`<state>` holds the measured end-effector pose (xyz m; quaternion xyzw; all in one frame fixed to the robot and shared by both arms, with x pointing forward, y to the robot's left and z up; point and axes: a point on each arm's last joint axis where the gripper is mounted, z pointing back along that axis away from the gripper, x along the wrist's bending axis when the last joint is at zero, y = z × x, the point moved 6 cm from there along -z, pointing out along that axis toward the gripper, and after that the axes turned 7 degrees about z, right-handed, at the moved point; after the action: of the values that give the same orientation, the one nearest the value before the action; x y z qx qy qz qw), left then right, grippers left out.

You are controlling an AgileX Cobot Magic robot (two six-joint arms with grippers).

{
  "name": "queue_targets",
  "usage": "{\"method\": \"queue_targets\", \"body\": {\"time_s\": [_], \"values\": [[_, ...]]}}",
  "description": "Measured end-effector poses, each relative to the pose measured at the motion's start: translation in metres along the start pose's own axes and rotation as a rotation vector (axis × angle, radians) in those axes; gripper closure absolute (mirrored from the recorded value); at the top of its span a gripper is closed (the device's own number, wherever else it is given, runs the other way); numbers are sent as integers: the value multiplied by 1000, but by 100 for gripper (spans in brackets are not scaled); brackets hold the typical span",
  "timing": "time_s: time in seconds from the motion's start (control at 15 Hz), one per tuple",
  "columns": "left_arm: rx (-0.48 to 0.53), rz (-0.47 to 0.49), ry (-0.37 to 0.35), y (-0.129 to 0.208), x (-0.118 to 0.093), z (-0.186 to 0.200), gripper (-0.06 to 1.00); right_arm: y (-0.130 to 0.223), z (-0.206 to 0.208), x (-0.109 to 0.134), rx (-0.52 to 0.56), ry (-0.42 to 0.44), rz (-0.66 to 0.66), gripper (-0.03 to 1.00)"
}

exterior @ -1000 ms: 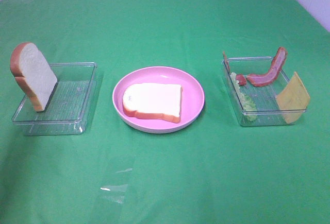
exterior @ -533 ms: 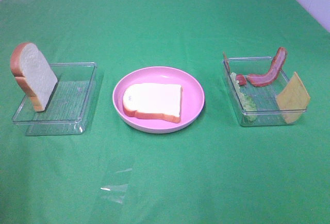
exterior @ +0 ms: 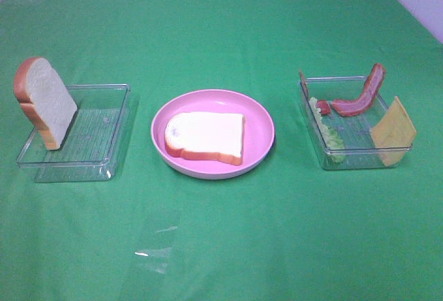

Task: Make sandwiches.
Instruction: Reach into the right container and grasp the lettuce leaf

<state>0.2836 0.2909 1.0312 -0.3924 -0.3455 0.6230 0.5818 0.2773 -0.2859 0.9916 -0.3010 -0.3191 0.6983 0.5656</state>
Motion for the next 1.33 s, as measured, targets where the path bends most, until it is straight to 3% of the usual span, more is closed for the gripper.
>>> {"method": "queue_targets", "body": {"time_s": [0.4, 0.8, 0.93, 1.07, 1.33], "values": [[-2, 75, -25, 2, 4, -1, -5, 0, 0, 1, -1, -5, -2, 1], [-3, 86, -31, 2, 5, -1, -5, -8, -1, 3, 37, -32, -14, 1], [-3, 86, -31, 2, 5, -1, -5, -30, -6, 3, 144, -69, -34, 1], [-3, 86, -31, 2, 5, -1, -5, -74, -23, -1, 286, -104, -59, 1], [-3, 86, -31, 2, 5, -1, -5, -132, -85, -12, 562, -145, -85, 1]]}}
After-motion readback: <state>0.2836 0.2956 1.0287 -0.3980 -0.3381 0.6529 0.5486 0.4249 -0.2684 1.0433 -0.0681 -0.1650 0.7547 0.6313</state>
